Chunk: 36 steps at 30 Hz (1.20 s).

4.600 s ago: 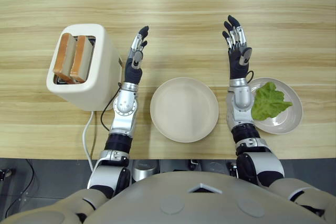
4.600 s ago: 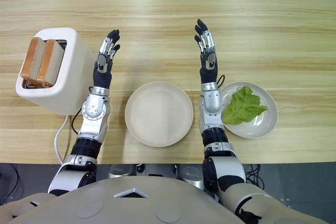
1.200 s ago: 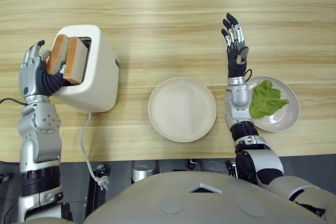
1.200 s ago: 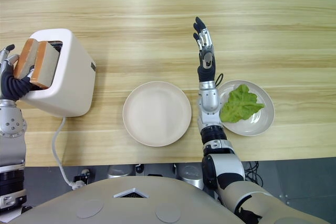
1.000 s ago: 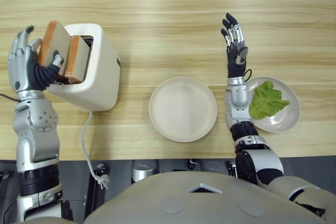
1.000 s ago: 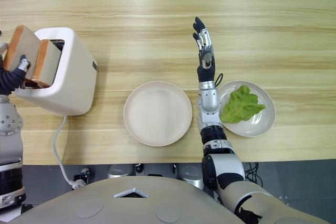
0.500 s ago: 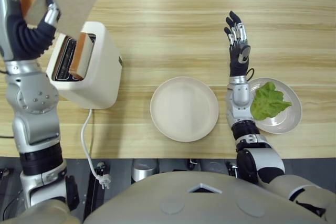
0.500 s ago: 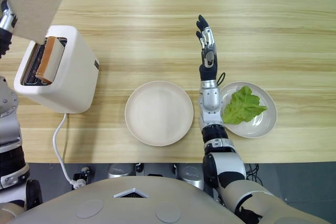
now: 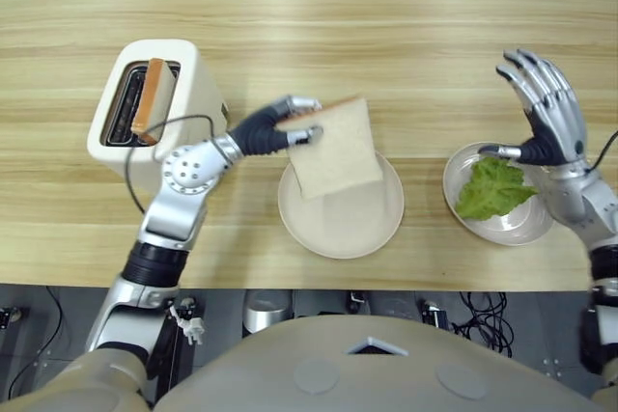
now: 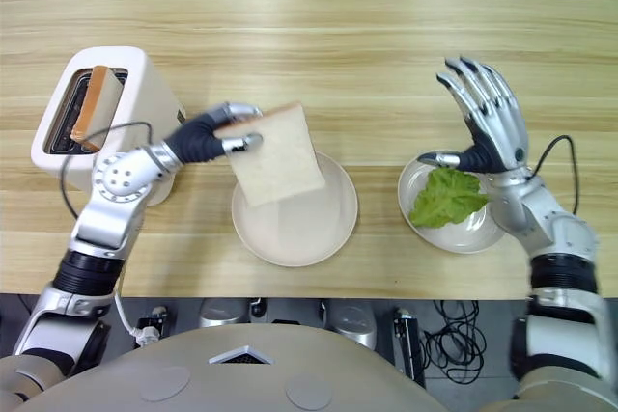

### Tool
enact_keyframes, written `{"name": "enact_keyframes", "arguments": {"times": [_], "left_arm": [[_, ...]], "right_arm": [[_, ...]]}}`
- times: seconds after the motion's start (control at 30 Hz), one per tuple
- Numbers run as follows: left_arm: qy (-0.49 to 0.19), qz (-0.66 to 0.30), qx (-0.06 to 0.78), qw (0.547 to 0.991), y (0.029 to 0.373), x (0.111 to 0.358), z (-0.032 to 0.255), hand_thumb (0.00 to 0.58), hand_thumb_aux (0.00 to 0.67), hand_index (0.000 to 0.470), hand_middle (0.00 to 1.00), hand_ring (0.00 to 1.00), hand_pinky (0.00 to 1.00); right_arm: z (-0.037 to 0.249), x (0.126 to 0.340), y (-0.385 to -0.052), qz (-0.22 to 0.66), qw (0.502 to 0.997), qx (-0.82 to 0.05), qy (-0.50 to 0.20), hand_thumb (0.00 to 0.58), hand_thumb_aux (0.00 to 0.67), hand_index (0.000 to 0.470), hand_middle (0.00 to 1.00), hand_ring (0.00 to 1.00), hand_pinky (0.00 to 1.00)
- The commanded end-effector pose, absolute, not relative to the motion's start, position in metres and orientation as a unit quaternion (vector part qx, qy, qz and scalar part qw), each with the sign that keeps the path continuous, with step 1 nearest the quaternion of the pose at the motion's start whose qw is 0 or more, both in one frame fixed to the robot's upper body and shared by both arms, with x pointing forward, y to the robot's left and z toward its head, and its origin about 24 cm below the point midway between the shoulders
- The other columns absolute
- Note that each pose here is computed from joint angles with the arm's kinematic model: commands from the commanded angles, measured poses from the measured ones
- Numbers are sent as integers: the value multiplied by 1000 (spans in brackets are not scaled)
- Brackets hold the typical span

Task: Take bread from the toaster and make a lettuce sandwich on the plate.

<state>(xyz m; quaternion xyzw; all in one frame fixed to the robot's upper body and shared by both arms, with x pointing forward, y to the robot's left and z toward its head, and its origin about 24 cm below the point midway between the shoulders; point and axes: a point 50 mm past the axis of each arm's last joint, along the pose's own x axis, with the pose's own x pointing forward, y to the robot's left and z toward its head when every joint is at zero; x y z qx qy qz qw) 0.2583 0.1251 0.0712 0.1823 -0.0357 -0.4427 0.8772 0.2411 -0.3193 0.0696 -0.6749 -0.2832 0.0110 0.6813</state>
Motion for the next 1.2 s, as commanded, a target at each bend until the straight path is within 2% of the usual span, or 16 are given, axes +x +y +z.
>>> {"name": "enact_keyframes", "arguments": {"times": [0.03,0.17,0.3,0.57,0.6,0.63,0.67,0.7,0.73,0.87,1.2], "left_arm": [[17,-469,188,863,108,249,37,580,670,460,1000,1000,1000],[46,-483,197,852,94,241,13,580,670,460,1000,1000,1000],[69,-489,237,837,92,237,-4,580,670,460,1000,1000,1000],[63,-495,295,815,99,238,-3,580,670,460,1000,1000,1000],[60,-495,303,812,99,238,-2,580,670,460,1000,1000,1000],[56,-494,312,809,99,239,-1,580,670,460,1000,1000,1000],[53,-494,319,807,99,239,-1,577,625,429,1000,1000,1000],[47,-489,333,805,99,239,0,0,0,0,0,0,0],[42,-483,348,803,100,240,0,0,0,0,0,0,0],[18,-452,399,798,102,248,4,0,0,0,0,0,0],[-8,-426,419,802,100,256,13,0,0,0,0,0,0]], "right_arm": [[38,220,-341,35,656,-721,-221,0,0,0,0,0,0],[18,204,-356,51,645,-748,-148,0,0,0,0,0,0],[8,196,-361,64,644,-754,-110,0,0,0,0,0,0],[2,187,-370,51,648,-757,-60,0,0,0,0,0,0],[2,187,-370,50,648,-758,-56,40,24,16,0,0,0],[1,187,-370,49,649,-758,-54,40,24,16,0,0,0],[1,187,-371,49,649,-757,-52,480,391,269,0,0,0],[1,187,-370,49,650,-757,-52,574,604,415,0,0,0],[1,188,-369,50,651,-756,-53,580,670,460,0,0,0],[0,191,-365,60,651,-754,-59,580,670,460,0,0,0],[-4,195,-359,74,649,-755,-60,580,670,460,0,0,0]]}}
